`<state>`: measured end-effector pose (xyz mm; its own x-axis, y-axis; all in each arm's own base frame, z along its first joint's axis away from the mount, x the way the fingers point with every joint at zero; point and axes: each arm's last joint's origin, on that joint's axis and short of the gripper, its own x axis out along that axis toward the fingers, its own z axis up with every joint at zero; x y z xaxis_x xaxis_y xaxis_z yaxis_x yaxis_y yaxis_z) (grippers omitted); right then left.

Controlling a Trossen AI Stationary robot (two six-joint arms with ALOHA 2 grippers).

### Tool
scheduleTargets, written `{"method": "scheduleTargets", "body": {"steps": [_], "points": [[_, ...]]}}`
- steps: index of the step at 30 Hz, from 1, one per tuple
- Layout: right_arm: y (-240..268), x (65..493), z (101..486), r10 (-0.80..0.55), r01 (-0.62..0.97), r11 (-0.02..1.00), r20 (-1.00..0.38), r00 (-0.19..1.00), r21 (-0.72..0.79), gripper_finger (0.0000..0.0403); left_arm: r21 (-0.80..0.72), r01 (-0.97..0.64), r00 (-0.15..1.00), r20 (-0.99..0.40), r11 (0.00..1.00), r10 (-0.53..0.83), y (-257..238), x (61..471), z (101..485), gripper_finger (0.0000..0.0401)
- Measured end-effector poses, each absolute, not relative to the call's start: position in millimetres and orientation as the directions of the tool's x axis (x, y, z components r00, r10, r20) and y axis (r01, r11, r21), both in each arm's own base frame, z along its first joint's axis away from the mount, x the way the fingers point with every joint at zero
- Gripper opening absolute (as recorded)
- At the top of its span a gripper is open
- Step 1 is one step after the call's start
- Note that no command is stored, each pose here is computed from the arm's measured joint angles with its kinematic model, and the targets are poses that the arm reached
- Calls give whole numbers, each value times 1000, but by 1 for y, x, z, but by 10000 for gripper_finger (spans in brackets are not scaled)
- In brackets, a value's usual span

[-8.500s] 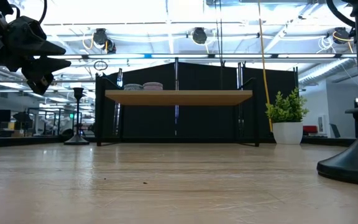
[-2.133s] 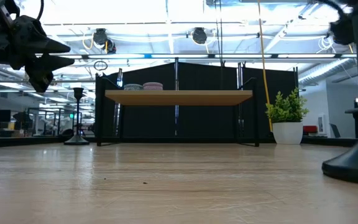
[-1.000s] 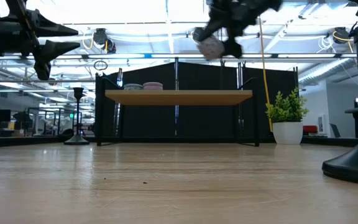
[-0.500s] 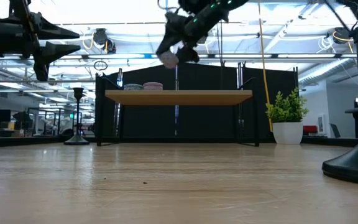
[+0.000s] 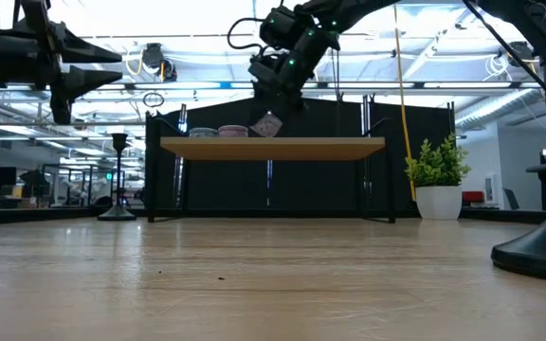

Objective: Pick & Place candle stick holders
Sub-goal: Put the red patterned scented candle on the shelf

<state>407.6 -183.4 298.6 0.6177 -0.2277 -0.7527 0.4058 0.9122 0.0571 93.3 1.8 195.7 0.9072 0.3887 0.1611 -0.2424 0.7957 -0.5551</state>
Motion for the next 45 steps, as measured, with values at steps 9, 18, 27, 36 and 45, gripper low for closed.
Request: {"method": "scheduleTargets", "body": {"steps": [9, 18, 27, 36, 45], "points": [[-183, 407, 287, -227, 386, 922, -770, 596, 27, 305, -558, -255, 901, 160, 790, 404, 2, 93, 196, 131], [-185, 410, 288, -278, 397, 918, -737, 616, -14, 307, -559, -254, 901, 160, 790, 403, 2, 93, 196, 131], [-178, 418, 292, -280, 348, 936, -694, 663, -46, 351, -553, -257, 901, 159, 792, 403, 2, 93, 196, 131], [-172, 420, 299, -286, 339, 939, -663, 693, -50, 384, -553, -277, 894, 152, 786, 422, 3, 93, 195, 131], [-162, 388, 346, -389, 402, 907, -626, 676, -129, 338, -551, -297, 885, 148, 780, 442, 3, 93, 195, 131]]}}
